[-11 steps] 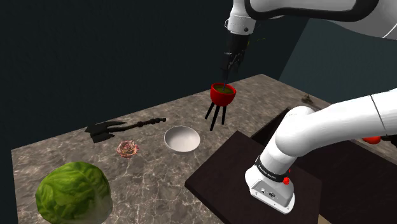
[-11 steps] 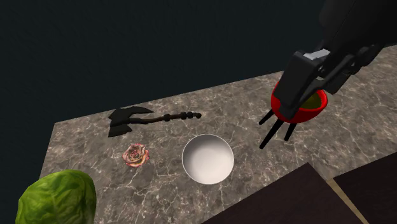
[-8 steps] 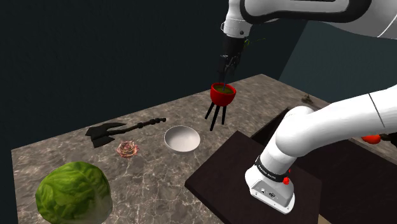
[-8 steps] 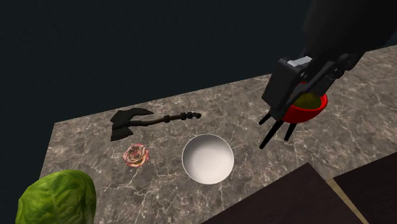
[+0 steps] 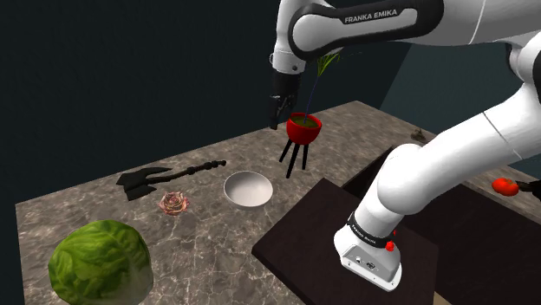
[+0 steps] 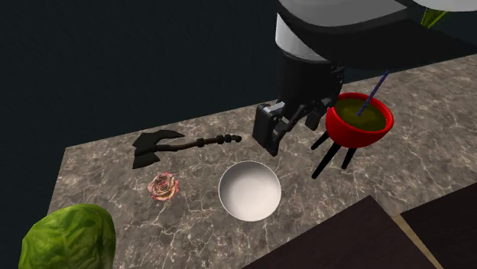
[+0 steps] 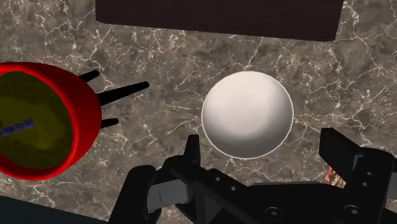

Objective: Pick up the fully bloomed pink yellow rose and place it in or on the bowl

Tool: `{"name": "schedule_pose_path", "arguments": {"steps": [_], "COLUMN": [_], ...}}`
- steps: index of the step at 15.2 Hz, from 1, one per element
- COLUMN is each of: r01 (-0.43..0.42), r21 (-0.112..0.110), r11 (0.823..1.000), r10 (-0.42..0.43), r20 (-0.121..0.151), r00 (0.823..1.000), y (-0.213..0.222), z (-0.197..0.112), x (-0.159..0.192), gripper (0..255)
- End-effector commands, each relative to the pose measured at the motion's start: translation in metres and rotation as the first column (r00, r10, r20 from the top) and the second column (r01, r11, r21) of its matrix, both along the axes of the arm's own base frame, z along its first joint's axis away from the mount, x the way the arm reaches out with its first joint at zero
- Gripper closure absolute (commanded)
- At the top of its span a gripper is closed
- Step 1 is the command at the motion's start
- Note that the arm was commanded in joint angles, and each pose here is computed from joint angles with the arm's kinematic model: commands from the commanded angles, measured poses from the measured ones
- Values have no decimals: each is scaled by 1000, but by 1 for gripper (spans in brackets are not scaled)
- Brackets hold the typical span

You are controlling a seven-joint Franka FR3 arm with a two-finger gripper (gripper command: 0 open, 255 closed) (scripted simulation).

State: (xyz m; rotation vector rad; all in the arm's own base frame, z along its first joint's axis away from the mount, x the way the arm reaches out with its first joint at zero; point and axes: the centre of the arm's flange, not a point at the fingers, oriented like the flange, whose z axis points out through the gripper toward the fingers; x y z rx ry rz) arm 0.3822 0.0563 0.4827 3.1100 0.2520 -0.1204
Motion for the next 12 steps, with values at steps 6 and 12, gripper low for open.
{"name": "schedule_pose_path", "arguments": {"steps": [6, 12], "r01": [-78, -143], "r21": [42, 78], "r11": [996, 987], "r10": [79, 146], "r20": [-22, -38], "r00": [997, 988], "y": [44, 88], "z": [-68, -123], "x": [46, 81], "gripper": [0, 0]}}
